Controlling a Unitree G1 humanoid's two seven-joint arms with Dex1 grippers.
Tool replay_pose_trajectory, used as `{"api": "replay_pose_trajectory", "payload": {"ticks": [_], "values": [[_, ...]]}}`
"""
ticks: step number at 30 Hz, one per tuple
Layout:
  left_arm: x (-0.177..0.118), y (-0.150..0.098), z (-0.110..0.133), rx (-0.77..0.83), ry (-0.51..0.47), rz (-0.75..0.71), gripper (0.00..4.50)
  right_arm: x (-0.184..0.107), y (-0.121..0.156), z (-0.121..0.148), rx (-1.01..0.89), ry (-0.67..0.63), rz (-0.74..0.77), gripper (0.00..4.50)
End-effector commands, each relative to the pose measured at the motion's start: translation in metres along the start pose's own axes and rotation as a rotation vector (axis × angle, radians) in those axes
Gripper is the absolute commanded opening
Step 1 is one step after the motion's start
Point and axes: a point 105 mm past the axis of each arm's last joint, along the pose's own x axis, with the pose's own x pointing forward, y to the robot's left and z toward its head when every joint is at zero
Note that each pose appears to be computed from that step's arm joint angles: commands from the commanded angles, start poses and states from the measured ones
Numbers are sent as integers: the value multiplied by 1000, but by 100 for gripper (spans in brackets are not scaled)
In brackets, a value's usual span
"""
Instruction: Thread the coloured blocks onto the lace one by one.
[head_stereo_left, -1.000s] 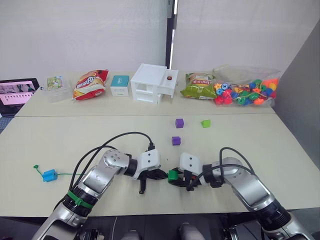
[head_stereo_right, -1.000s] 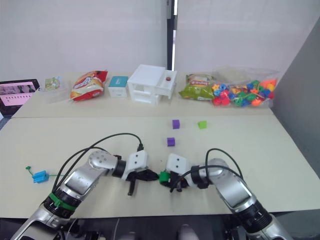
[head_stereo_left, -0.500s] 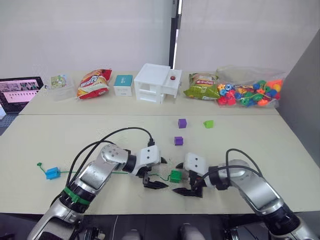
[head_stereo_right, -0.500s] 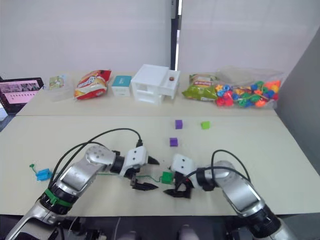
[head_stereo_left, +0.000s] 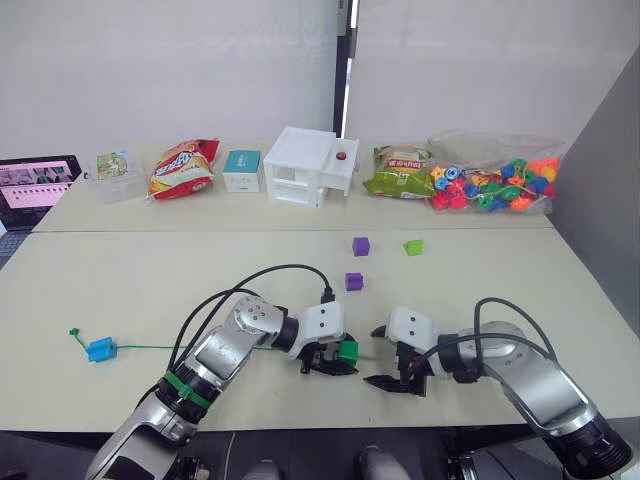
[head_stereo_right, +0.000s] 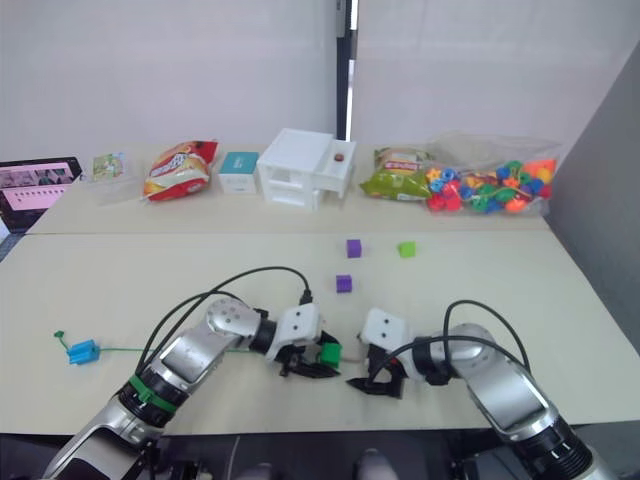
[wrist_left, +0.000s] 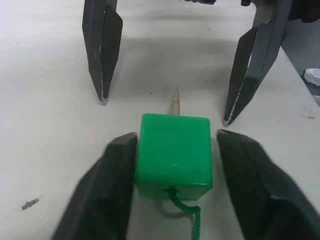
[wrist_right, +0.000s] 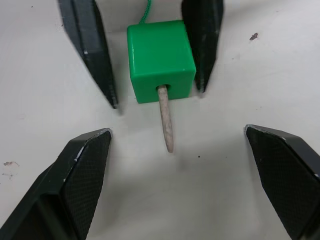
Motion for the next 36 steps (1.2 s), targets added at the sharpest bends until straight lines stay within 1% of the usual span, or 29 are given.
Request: {"api": "replay_pose_trajectory", "payload": {"ticks": [1, 2, 6, 9, 13, 14, 15, 20, 25, 27, 29, 31, 33, 36], "values": [[-2, 0, 8, 35, -24, -11, 127, -1, -2, 8, -46, -20, -16, 450], [-2, 0, 8, 36, -24, -10, 120, -1, -2, 9, -47, -22, -15, 450], [-3, 0, 9, 40, -24, -11, 120, 2, -3, 12, -55, -32, -9, 450], [-4, 0, 9, 41, -25, -10, 120, 4, -5, 12, -68, -31, -8, 370], [-4, 0, 9, 41, -25, -9, 120, 4, -4, 9, -87, -13, 10, 234], [-5, 0, 10, 40, -26, -8, 120, 3, -4, 7, -92, -5, 16, 206], [-5, 0, 10, 40, -26, -8, 120, 2, -3, 6, -94, 0, 20, 165], [-7, 1, 9, 38, -25, -2, 120, 1, -4, 5, -105, -1, 34, 1], [-12, 2, 7, 34, -20, 8, 120, 1, -4, 7, -122, -5, 43, 0], [-22, 4, 4, 18, -16, 32, 120, 1, -5, 8, -132, -10, 47, 0], [-39, 3, -3, -4, 10, 58, 120, 1, -7, 11, -147, -14, 51, 0], [-63, -1, -16, -31, 49, 84, 120, 0, -6, 14, -154, -18, 57, 0], [-75, -4, -23, -43, 74, 97, 120, -1, -7, 15, -156, -20, 59, 0], [-134, -11, -62, -105, 227, 187, 120, -5, -7, 18, -170, -14, 60, 0]]}}
